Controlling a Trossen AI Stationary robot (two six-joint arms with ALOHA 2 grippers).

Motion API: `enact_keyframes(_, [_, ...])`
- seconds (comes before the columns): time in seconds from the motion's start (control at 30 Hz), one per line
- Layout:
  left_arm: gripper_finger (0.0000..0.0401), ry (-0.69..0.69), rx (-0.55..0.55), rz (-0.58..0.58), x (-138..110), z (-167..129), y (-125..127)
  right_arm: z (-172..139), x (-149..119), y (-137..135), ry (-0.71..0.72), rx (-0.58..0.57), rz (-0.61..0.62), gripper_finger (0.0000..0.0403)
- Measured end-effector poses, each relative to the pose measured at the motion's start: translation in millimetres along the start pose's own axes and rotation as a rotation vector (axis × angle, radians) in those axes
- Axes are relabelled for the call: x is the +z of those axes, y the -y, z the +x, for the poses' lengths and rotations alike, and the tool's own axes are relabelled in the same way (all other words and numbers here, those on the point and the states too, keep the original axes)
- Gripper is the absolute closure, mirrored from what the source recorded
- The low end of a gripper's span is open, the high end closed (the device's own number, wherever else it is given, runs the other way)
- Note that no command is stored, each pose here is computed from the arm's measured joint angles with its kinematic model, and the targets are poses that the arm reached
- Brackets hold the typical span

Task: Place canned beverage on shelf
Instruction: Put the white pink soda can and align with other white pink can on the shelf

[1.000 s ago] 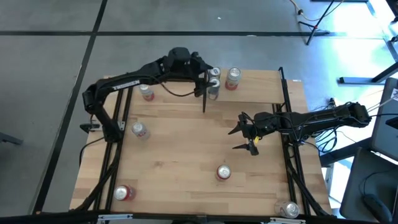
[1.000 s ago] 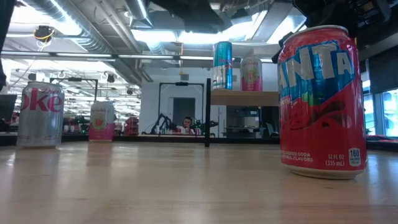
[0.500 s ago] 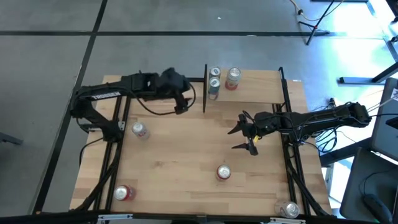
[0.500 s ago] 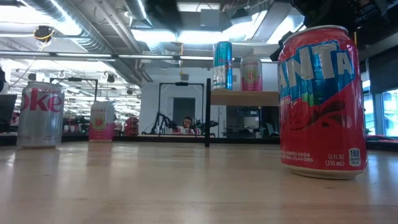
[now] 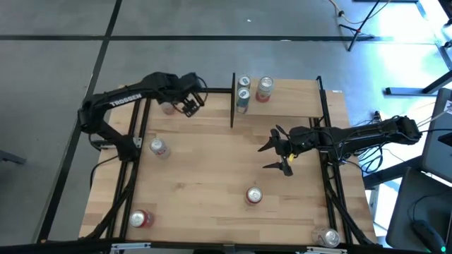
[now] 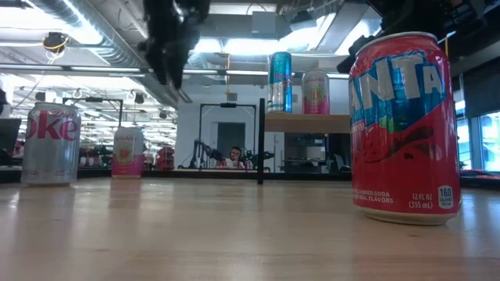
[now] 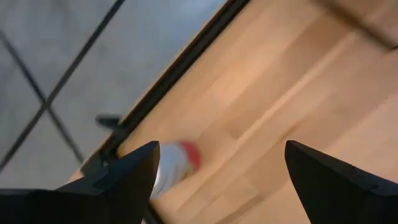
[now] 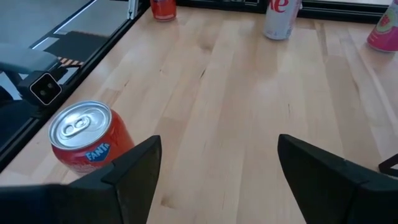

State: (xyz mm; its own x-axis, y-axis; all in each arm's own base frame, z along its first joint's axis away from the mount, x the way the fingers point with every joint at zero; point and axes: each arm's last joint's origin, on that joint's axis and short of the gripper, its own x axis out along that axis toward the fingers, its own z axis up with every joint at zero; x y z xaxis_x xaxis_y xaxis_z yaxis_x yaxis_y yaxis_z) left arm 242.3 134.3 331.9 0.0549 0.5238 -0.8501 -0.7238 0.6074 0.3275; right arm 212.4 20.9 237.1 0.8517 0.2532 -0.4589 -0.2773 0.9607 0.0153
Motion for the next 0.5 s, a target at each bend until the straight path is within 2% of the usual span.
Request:
enact_keyframes(0.23, [0.0071,-0.147,0.084,-0.091,-9.7,42.2,-39.9,0.0,-1.0,-0.1,-0.01,0.001,0.002,0.01])
enact_keyframes(0.5, [0.0071,-0.255,0.127,-0.063,-29.7,72.7,-45.5,0.0,-1.0,-0.1,-0.01,0.0,0.007,0.01])
